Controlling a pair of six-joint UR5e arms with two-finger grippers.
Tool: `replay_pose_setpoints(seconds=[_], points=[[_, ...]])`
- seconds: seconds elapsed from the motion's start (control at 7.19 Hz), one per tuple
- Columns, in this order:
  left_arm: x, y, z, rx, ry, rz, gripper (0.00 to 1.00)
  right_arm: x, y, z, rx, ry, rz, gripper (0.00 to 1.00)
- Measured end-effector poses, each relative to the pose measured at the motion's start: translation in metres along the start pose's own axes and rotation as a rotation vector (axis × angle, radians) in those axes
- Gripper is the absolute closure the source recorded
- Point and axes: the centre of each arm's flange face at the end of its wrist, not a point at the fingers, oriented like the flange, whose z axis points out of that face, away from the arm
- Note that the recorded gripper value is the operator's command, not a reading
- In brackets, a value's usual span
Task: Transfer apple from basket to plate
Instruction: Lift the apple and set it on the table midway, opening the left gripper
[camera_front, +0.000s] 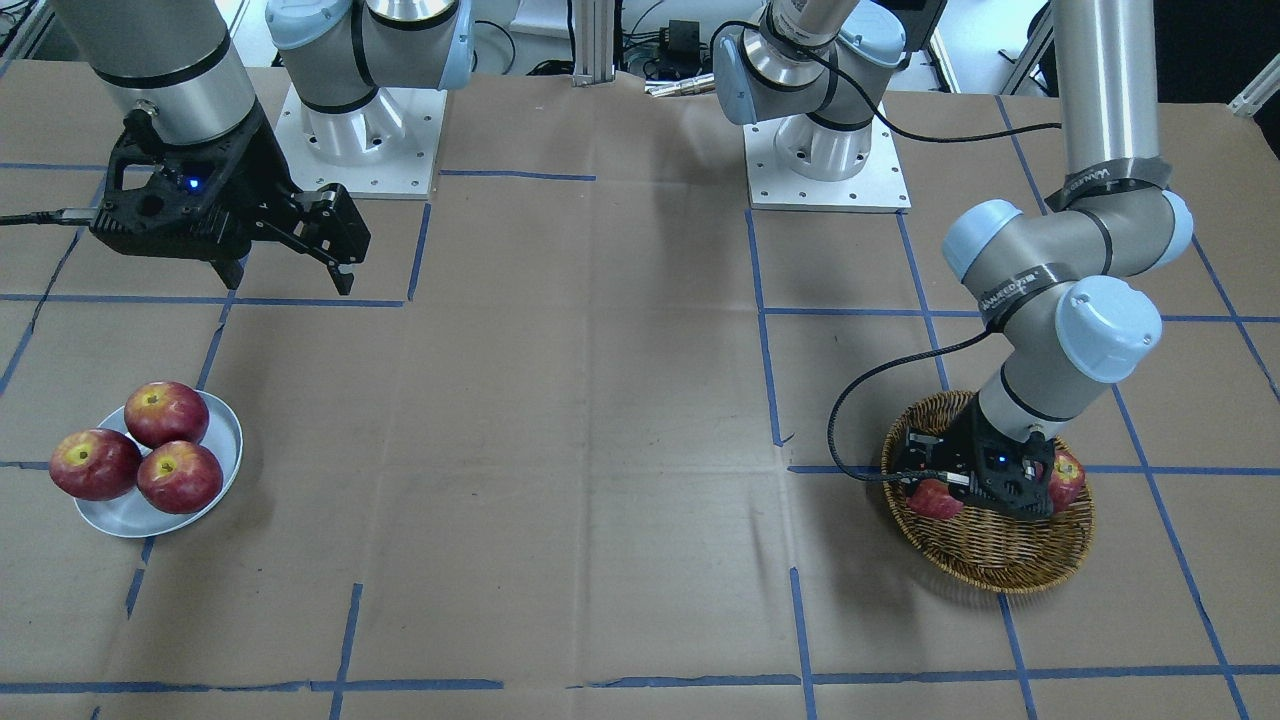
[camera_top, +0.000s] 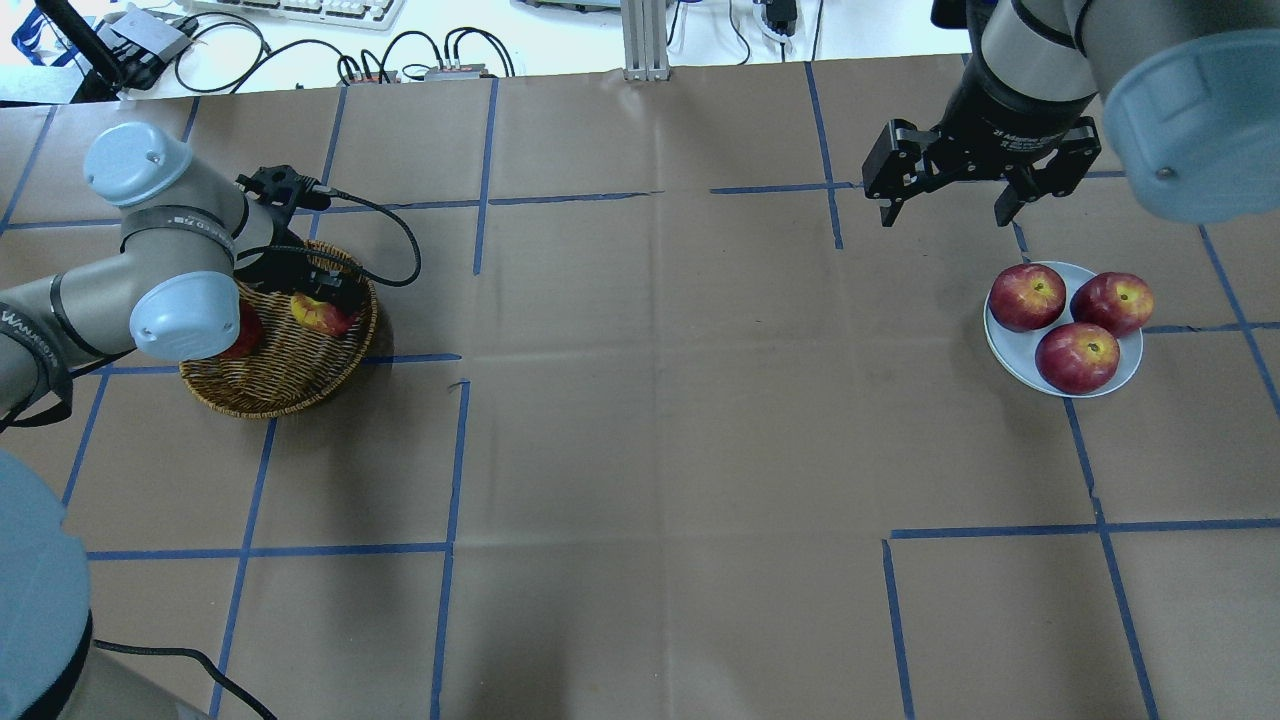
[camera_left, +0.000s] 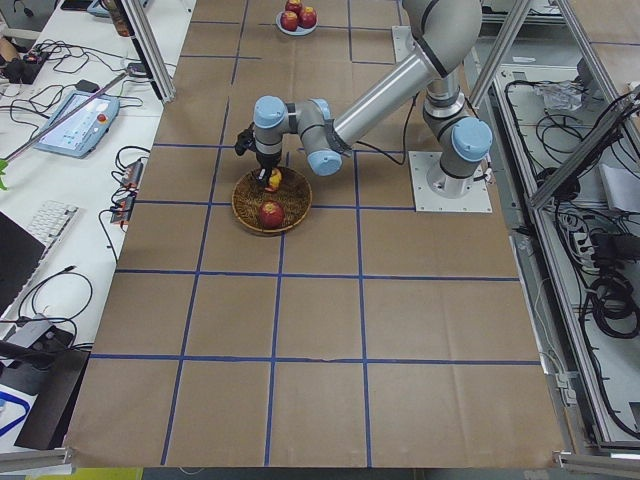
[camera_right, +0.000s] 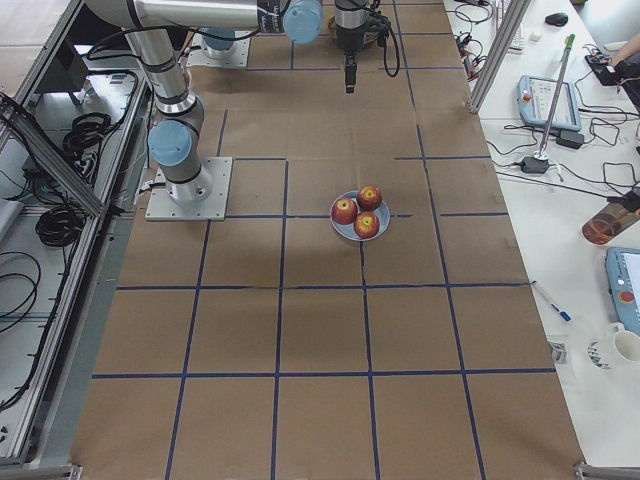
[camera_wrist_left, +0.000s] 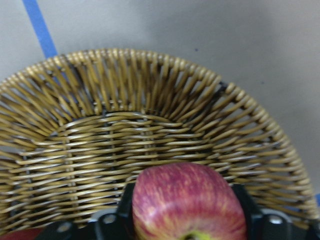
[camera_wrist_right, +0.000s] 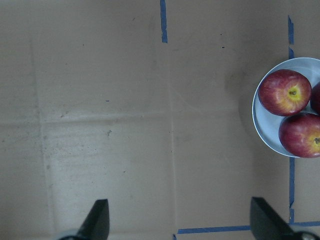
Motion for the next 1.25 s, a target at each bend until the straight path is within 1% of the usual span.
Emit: replay_pose_setpoints(seconds=[0.14,0.28,0.42,0.56,0.7,0.83,0.97,1.11,1.25], points=[[0.047,-0.014,-0.023,0.016,-0.008,-0.035,0.77,0.0,0.0,0.001,-0.001,0.0,-0.001,0.0],[0.109,-0.031,-0.037,0.019,-0.032,-0.064,0.77,0.0,0.001,0.001,-0.002,0.0,-0.001,0.0],[0.173,-0.048,-0.041,0.024,-0.052,-0.086,0.77,0.0,0.001,0.002,-0.003,0.0,-0.001,0.0],[0.235,-0.063,-0.029,0.023,-0.05,-0.11,0.77,0.0,0.001,0.002,-0.004,0.001,-0.002,0.0],[0.295,-0.075,-0.005,0.01,-0.041,-0.128,0.77,0.0,0.001,0.002,-0.004,0.001,-0.001,0.0],[0.343,-0.08,0.023,-0.012,-0.037,-0.129,0.77,0.0,0.001,0.002,-0.004,0.001,0.0,0.0],[0.369,-0.081,0.048,-0.031,-0.04,-0.12,0.73,0.0,0.001,0.002,-0.004,0.001,0.001,0.0],[0.381,-0.079,0.062,-0.042,-0.042,-0.114,0.65,0.0,0.001,0.002,-0.004,0.002,0.001,0.0],[0.385,-0.076,0.065,-0.045,-0.043,-0.11,0.06,0.0,0.001,0.002,-0.004,0.002,0.001,0.0]])
